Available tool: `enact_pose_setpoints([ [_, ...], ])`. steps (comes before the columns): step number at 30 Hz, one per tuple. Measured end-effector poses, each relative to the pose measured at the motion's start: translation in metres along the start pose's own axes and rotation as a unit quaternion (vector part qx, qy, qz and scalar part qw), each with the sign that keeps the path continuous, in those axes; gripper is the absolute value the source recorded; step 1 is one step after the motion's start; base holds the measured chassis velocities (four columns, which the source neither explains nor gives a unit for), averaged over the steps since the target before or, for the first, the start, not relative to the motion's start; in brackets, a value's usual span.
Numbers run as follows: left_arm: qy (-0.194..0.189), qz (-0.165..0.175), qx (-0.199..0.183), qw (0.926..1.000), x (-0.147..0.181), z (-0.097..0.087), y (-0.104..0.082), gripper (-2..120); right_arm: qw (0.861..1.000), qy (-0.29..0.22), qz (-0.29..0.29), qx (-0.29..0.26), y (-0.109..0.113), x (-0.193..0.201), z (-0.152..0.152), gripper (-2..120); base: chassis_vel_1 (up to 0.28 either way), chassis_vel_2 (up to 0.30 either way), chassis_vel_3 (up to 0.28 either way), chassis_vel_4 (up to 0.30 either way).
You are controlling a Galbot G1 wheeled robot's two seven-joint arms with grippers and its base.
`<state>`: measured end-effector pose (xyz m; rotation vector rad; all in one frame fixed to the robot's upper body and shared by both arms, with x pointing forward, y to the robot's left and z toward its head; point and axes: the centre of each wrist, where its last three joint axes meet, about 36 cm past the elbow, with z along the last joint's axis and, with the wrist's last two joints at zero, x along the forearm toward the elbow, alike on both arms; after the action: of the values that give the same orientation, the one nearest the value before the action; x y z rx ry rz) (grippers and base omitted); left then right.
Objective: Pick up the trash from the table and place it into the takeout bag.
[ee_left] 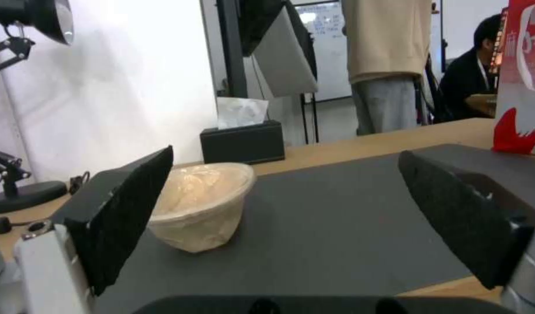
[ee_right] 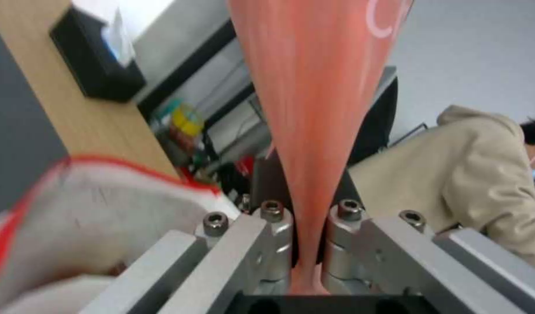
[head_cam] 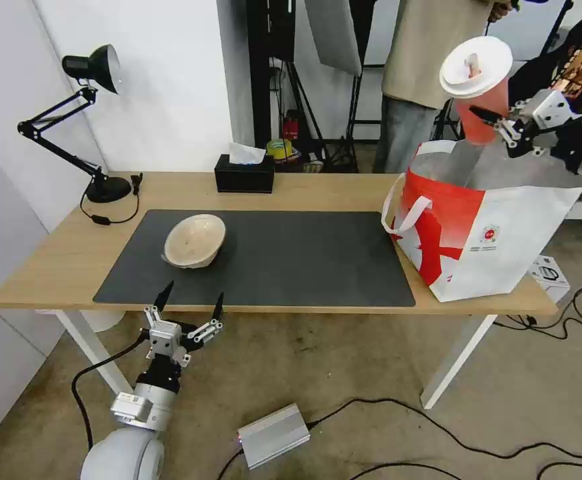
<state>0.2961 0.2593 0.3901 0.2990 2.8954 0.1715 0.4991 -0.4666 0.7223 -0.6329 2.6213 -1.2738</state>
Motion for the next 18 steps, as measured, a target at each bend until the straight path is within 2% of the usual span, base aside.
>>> enact_pose_setpoints([
  [18, -0.001, 0.007, 0.005, 1.0, -0.001, 0.002, -0.001, 100, 0.995, 0.093, -0.026, 0.03, -0.034, 0.021, 0.032, 2, 0.0, 0.0, 0.0, 0.0],
])
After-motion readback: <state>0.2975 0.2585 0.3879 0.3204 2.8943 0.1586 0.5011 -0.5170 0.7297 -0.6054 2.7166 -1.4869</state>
